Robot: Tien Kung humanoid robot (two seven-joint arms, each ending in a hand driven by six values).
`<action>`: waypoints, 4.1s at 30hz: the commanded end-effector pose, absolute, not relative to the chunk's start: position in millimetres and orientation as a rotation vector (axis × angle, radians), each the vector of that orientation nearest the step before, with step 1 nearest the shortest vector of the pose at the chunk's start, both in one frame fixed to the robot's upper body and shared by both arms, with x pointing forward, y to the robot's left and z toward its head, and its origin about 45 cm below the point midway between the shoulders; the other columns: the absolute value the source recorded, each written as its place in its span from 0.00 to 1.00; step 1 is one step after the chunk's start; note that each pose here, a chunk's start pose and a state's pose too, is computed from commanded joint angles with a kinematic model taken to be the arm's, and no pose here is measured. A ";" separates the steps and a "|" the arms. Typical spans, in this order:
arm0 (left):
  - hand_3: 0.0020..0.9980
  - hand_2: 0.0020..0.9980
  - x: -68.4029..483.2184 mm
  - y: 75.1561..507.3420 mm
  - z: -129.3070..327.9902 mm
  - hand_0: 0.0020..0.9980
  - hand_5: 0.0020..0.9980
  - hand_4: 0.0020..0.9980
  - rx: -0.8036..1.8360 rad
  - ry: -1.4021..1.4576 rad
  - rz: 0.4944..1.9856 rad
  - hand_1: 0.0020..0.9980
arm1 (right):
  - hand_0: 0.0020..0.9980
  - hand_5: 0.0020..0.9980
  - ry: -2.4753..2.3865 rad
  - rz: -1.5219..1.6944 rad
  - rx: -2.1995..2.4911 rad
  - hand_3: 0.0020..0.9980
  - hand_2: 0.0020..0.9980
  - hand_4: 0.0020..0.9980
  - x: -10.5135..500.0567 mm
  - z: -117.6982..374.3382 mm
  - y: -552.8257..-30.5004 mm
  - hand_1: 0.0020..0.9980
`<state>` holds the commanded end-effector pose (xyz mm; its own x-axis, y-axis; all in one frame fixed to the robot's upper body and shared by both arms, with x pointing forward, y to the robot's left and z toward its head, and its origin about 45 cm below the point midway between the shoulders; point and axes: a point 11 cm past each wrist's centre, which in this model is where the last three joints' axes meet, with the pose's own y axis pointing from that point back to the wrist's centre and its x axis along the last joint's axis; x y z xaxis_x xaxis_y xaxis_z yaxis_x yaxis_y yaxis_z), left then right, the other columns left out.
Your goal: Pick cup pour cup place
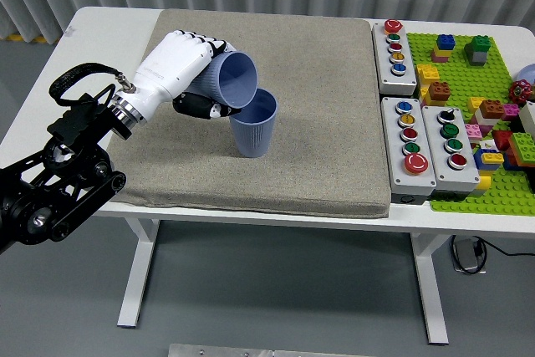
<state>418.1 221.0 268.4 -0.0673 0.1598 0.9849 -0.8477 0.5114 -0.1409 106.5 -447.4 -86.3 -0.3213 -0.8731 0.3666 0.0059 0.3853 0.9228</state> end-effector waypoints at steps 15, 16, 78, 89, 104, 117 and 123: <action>0.48 0.48 421.9 223.3 268.2 0.48 0.27 0.83 0.685 -1.444 0.899 0.42 | 0.70 0.38 -1.645 -1.101 0.781 0.63 0.65 0.00 106.8 -86.3 -447.4 0.69; 0.48 0.48 422.1 223.6 268.0 0.48 0.27 0.83 0.686 -1.441 0.900 0.42 | 0.70 0.38 -1.645 -1.101 0.781 0.63 0.65 0.00 106.7 -86.3 -447.4 0.69; 0.47 0.47 427.2 221.7 283.5 0.47 0.29 0.84 0.714 -1.575 0.860 0.41 | 0.70 0.39 -1.644 -1.099 0.781 0.63 0.64 0.00 105.3 -86.3 -448.4 0.69; 0.46 0.47 427.9 223.1 286.9 0.47 0.30 0.84 0.723 -1.608 0.850 0.41 | 0.70 0.38 -1.644 -1.100 0.780 0.63 0.65 0.00 104.5 -86.5 -448.4 0.69; 0.46 0.47 429.4 220.4 291.8 0.47 0.30 0.84 0.726 -1.650 0.833 0.41 | 0.70 0.38 -1.650 -1.100 0.781 0.63 0.64 0.00 107.0 -85.8 -448.7 0.69; 0.46 0.47 430.5 218.8 296.7 0.47 0.29 0.83 0.730 -1.701 0.800 0.41 | 0.70 0.38 -1.654 -1.100 0.781 0.63 0.64 0.00 108.4 -85.3 -449.0 0.69; 0.46 0.47 430.5 217.6 298.0 0.47 0.29 0.82 0.732 -1.719 0.787 0.41 | 0.70 0.39 -1.655 -1.099 0.782 0.63 0.64 0.00 108.8 -85.2 -449.1 0.69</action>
